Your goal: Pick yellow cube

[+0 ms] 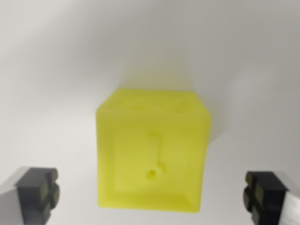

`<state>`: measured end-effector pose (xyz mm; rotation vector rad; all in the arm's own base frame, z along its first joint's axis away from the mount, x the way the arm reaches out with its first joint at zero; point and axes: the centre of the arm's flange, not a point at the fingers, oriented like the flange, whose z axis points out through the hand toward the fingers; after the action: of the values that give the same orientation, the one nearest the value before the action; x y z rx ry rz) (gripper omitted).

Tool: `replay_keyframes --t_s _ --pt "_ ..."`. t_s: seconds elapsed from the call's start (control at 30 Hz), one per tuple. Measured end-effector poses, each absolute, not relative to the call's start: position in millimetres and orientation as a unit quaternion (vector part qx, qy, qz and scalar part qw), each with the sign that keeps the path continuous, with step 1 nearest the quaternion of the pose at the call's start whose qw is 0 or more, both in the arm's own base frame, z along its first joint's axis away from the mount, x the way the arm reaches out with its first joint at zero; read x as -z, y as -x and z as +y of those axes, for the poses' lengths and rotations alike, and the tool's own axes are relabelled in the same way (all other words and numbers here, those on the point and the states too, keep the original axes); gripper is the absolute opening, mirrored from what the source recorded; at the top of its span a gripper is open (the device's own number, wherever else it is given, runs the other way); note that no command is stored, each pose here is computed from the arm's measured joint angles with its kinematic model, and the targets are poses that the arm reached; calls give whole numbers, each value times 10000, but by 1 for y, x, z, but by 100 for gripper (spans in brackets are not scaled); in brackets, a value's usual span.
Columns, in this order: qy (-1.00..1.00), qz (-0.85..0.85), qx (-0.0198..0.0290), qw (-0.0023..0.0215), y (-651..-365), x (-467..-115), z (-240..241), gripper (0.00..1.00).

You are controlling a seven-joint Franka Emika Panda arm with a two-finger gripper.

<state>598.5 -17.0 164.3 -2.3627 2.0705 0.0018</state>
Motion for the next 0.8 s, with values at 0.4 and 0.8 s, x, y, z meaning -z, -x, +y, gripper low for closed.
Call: replay_keyframes --t_s 0.4,0.8 --pt "7518 6594 -8 -4 -598 -148 -17 100" --pt "7518 6594 -6 -3 -599 -119 -17 100"
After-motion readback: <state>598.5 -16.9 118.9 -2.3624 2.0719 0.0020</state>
